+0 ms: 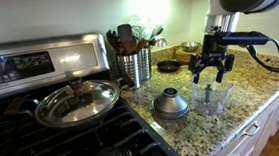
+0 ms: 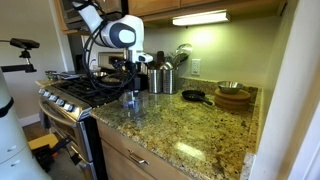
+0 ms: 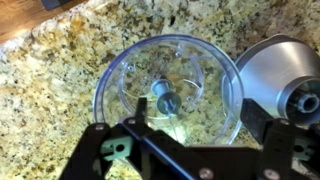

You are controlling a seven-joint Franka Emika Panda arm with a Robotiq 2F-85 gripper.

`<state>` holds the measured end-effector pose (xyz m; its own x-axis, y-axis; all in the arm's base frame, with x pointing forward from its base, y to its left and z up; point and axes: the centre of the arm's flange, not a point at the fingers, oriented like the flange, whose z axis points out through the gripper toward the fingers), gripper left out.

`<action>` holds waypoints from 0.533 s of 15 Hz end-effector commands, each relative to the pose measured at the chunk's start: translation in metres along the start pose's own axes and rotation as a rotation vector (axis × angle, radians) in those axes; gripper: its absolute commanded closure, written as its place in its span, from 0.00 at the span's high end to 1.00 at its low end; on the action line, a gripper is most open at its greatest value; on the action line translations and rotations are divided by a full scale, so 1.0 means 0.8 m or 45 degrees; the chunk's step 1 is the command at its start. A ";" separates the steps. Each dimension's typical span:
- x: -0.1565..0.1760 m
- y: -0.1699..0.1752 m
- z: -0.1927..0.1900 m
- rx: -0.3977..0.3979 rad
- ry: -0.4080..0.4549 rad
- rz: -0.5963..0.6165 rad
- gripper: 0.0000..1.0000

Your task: Assemble the food processor

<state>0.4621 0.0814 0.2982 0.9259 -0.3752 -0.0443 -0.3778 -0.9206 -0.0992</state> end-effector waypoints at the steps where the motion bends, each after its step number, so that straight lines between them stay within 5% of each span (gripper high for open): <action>1: -0.033 -0.007 -0.065 -0.038 0.056 -0.024 1.00; 7: -0.041 -0.053 -0.107 0.023 0.126 -0.138 0.98; 8: -0.038 -0.067 -0.107 0.034 0.133 -0.171 0.85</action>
<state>0.4484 0.1132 0.3779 0.9525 -0.2983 0.0613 -0.2913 -0.9511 -0.1023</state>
